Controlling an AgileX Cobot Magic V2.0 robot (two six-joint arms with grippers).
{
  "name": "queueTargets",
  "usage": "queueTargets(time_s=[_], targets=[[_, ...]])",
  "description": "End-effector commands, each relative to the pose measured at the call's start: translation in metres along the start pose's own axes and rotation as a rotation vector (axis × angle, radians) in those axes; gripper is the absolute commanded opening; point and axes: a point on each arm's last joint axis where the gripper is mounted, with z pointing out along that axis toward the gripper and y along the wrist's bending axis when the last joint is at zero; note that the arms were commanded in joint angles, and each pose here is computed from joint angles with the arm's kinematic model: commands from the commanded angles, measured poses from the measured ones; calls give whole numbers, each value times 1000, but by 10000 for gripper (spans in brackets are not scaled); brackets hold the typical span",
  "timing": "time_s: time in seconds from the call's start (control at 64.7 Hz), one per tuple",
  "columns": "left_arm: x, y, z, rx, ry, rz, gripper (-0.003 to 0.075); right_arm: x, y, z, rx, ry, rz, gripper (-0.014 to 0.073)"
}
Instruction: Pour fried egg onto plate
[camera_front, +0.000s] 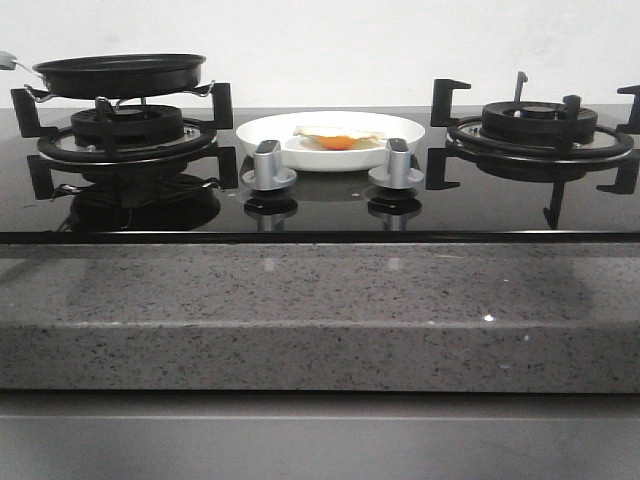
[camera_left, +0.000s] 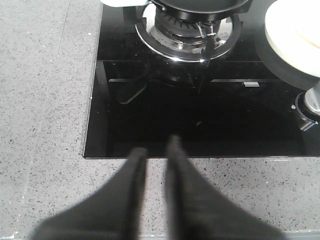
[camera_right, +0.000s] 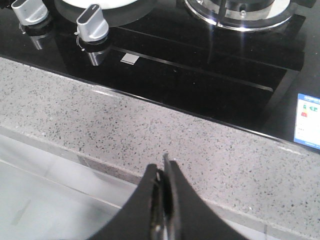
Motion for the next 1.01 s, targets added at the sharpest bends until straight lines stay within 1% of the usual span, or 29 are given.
queueTargets(time_s=[0.0,0.433,0.526,0.588,0.634,0.727,0.789,0.851,0.943,0.99], targets=[[-12,-2,-6,15,-96,-1,-19,-11,0,-4,9,-80,-18,-71],[-11,-2,-5,15,-96,-1,-19,-10,0,-4,9,-72,-18,-69],[-6,-1,-8,19,-128,-8,-19,-10,0,-4,9,-72,-18,-69],[1,1,-11,12,-183,-19,-19,-10,0,-4,9,-71,-18,-69],[9,6,-16,-25,-263,4,-19,-10,0,-4,8,-71,-18,-69],[32,10,-16,-40,-366,-4,-19,-10,0,-4,8,-71,-18,-69],[52,13,-17,-54,-462,4,-19,-10,0,-4,8,-71,-18,-69],[73,15,-10,-60,-536,14,-19,-10,0,-4,8,-71,-18,-69],[101,16,-2,-54,-616,24,-19,-10,0,-4,8,-71,-18,-69],[113,16,6,-49,-636,26,-19,-10,0,-4,8,-71,-18,-69]])
